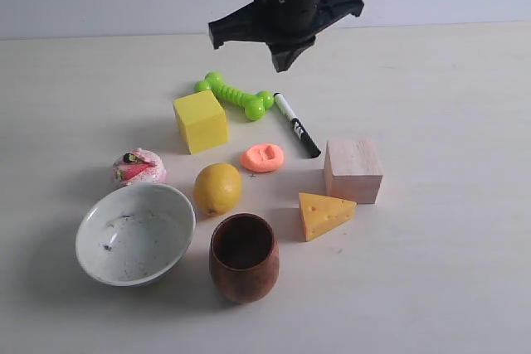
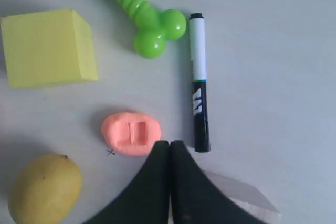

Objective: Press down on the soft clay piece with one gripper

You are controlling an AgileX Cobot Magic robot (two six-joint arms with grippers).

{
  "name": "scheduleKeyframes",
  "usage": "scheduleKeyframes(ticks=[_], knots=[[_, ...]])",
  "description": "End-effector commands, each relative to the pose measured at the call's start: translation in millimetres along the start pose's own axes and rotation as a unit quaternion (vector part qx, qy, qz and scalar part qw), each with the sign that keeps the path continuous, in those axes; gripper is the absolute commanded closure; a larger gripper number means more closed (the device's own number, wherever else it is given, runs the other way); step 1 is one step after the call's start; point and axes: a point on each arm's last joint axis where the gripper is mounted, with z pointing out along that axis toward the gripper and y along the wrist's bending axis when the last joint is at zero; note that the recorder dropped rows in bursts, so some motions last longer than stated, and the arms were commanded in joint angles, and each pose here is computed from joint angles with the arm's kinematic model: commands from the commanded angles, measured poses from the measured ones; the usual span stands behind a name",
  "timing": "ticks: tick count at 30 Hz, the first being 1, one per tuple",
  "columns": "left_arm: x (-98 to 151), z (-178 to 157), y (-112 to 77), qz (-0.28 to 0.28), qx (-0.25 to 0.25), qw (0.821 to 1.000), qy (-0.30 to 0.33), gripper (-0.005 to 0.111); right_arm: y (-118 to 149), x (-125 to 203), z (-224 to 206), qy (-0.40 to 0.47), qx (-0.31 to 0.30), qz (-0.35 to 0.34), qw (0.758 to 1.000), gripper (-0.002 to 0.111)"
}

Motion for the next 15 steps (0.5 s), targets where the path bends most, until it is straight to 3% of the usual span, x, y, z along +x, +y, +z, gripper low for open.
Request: scheduleKeyframes(ticks=[1, 10, 15], knots=[[0.5, -0.1, -0.1, 0.000, 0.001, 1.000, -0.003, 0.103, -7.8, 18.1, -2.2, 0.006, 0.011, 0.002, 1.000, 0.108], [0.5, -0.1, -0.1, 0.000, 0.001, 1.000, -0.003, 0.103, -24.4, 63.4, -6.2, 0.024, 0.028, 0.031, 0.999, 0.108], [0.5, -0.1, -0.1, 0.000, 0.001, 1.000, -0.003, 0.103, -25.5, 60.2, -7.9, 0.007, 0.032, 0.022, 0.999, 0.108]])
